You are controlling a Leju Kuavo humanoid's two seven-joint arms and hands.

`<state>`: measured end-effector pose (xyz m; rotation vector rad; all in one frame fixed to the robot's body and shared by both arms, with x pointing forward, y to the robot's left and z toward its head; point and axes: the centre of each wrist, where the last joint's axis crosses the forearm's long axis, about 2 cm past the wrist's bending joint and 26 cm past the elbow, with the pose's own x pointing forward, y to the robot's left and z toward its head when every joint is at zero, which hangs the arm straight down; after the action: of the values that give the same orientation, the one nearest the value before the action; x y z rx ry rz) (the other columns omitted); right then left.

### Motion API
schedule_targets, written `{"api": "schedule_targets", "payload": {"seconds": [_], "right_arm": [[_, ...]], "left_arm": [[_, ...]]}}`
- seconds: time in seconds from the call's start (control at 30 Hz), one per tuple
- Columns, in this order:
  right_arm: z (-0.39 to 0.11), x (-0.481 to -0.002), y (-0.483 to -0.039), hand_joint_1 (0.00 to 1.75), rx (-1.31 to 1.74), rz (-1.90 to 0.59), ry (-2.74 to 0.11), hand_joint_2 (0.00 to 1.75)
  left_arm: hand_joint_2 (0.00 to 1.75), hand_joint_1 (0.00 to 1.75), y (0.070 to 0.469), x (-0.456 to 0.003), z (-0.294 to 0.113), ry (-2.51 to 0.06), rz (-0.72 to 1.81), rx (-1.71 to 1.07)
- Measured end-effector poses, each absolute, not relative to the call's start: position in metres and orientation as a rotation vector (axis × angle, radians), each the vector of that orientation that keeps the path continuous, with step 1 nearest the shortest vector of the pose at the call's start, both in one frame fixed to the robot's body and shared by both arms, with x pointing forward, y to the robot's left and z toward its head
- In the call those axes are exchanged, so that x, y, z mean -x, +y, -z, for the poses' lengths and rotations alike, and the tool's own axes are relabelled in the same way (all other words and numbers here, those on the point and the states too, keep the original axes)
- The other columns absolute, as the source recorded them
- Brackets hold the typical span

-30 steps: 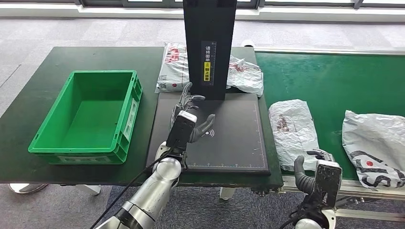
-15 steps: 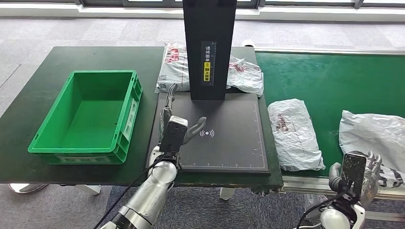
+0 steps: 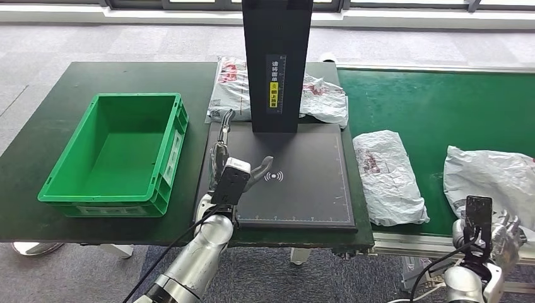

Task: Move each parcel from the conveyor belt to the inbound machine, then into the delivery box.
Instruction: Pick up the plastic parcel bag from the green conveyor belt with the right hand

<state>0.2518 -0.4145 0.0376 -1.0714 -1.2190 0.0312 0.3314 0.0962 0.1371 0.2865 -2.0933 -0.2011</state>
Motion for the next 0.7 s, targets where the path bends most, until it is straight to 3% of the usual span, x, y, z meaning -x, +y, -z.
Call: {"api": "schedule_targets", "payload": {"seconds": [0.03, 0.7], "right_arm": [[-0.036, -0.254, -0.416, 0.0, 1.063, -0.027, -1.212, 1.75], [-0.021, -0.283, -0.394, 0.0, 0.902, -0.1, -1.203, 1.75]], "left_arm": [[1.75, 0.0, 0.096, -0.331, -0.137, -2.094, 0.202, -0.287], [1.75, 0.0, 0.097, -0.327, -0.144, -2.143, 0.227, -0.35]]}}
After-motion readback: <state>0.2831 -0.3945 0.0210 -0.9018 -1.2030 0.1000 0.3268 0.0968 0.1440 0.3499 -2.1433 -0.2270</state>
